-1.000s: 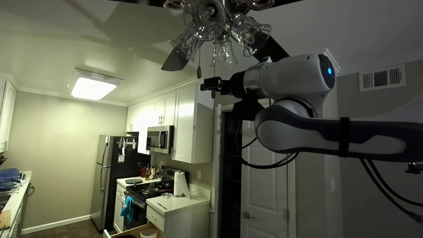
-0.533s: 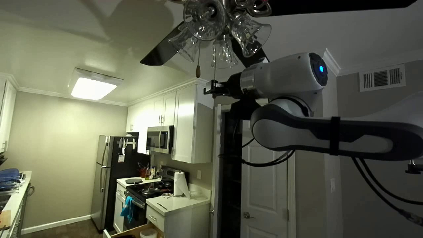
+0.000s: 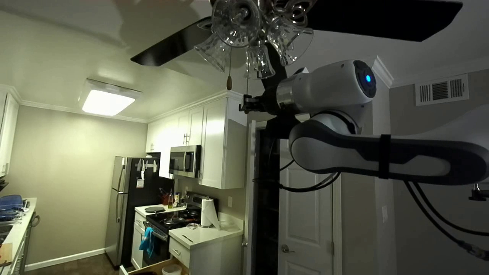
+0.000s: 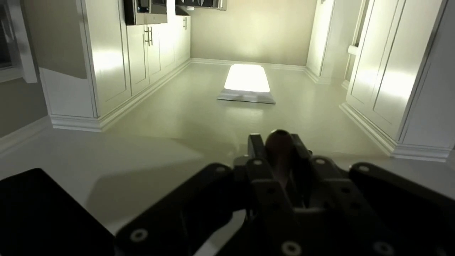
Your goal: Switch on the light
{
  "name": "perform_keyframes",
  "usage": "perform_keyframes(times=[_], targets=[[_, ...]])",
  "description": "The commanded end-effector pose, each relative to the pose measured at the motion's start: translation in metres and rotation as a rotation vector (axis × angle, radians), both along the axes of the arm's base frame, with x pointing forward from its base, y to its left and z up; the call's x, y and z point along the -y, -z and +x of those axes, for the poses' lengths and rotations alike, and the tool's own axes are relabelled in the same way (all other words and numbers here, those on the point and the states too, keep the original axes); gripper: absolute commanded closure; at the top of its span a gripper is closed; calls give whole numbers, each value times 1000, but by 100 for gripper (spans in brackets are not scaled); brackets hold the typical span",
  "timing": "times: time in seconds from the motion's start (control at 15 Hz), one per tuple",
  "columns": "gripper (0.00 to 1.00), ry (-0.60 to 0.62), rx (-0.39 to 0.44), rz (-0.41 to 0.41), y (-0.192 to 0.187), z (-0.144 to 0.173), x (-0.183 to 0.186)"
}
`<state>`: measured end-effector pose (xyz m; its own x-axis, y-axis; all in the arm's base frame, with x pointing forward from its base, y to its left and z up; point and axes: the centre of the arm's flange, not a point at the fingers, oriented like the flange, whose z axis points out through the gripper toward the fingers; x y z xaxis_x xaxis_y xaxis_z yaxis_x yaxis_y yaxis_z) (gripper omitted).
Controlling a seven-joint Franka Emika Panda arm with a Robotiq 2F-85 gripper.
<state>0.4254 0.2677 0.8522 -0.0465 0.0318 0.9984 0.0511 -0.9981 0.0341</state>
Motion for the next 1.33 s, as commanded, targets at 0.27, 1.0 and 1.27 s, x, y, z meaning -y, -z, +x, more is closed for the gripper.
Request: perform_keyframes(times=[0.27, 1.0, 1.27], targets=[[92, 56, -89, -49, 11, 21, 5], [38, 101, -245, -115, 14, 22, 6], [11, 149, -449, -207, 43, 35, 9]])
